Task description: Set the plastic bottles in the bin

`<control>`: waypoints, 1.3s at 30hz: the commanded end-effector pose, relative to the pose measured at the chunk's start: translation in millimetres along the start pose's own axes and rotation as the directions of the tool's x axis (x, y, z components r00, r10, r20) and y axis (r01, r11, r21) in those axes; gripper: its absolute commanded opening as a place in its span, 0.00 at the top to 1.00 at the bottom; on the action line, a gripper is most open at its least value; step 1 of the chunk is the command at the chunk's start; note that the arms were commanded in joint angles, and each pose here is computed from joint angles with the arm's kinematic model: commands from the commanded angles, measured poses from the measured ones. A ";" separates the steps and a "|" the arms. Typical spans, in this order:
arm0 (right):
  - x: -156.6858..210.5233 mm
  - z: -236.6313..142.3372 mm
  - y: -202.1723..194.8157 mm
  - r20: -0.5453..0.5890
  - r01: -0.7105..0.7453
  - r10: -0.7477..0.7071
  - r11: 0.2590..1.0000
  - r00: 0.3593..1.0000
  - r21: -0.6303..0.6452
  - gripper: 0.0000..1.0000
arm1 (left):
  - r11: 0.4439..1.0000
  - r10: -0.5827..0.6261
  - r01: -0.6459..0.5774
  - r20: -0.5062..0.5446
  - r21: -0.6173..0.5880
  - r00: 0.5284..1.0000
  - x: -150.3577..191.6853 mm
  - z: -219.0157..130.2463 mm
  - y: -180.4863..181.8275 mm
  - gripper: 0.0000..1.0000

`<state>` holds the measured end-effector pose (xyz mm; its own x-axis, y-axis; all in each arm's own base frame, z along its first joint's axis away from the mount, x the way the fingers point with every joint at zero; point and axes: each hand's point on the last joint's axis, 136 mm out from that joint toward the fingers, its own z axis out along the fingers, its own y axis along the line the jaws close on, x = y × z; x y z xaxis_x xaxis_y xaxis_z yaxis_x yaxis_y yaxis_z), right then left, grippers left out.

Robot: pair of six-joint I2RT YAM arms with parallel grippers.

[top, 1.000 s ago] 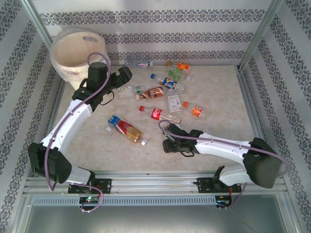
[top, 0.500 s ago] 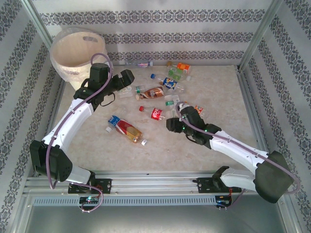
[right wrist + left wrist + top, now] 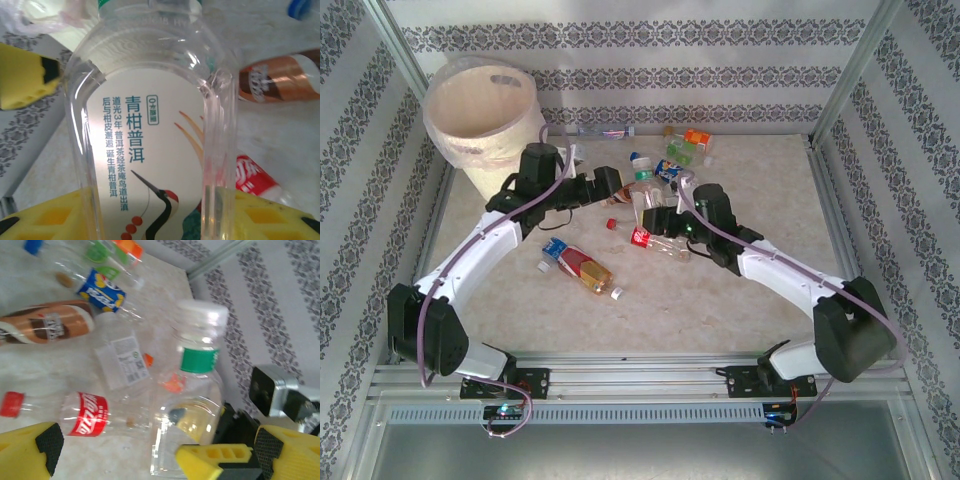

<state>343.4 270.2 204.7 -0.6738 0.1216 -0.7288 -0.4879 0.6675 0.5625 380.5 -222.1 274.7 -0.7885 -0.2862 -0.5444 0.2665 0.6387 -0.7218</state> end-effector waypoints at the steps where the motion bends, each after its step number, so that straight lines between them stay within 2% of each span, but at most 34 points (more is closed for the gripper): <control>1: -23.8 1.9 32.4 0.044 0.079 -0.074 0.989 0.996 -0.128 0.53 | 0.994 0.082 -0.082 0.008 0.077 0.997 0.6 7.7 -23.5 0.00; 4: -23.3 4.9 36.1 0.043 0.109 -0.105 0.985 0.994 -0.133 0.53 | 0.996 0.092 -0.092 -0.020 0.010 0.996 8.8 16.5 -16.3 0.00; 14: -17.0 10.3 57.9 0.028 0.211 -0.209 0.961 0.977 -0.180 0.52 | 0.996 0.081 -0.082 -0.059 -0.023 0.995 13.6 34.4 -18.8 0.01; 19: -19.5 11.8 60.6 0.037 0.219 -0.216 0.959 0.976 -0.179 0.51 | 0.997 0.057 -0.059 -0.063 -0.041 0.996 14.5 40.5 -13.7 0.11; 22: -21.2 12.6 63.3 0.036 0.220 -0.217 0.957 0.976 -0.187 0.51 | 0.996 0.048 -0.053 -0.066 -0.074 0.997 15.2 40.9 -7.0 0.25; 24: -22.6 13.2 63.1 0.035 0.212 -0.210 0.959 0.977 -0.186 0.50 | 0.996 0.056 -0.060 -0.064 -0.064 0.996 14.7 40.3 -9.2 0.30; 29: -22.5 13.7 64.5 0.021 0.187 -0.187 0.959 0.982 -0.213 0.33 | 0.997 0.073 -0.075 -0.043 -0.032 0.996 11.9 39.3 -15.3 0.33; 34: -21.6 11.7 65.8 0.018 0.193 -0.194 0.957 0.981 -0.219 0.20 | 0.996 0.074 -0.074 -0.018 -0.045 0.997 6.4 37.0 -13.4 0.35; 39: -20.9 2.1 63.1 0.031 0.216 -0.214 0.956 0.976 -0.198 0.03 | 0.997 0.054 -0.053 0.022 -0.049 0.998 -3.9 34.0 -10.5 0.36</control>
<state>331.0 315.8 234.6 -0.5833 -0.0150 -0.8121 -0.6913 0.5340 0.4867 391.5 -256.5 253.2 -0.7997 -0.2248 -0.5568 0.2670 0.6974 -0.6650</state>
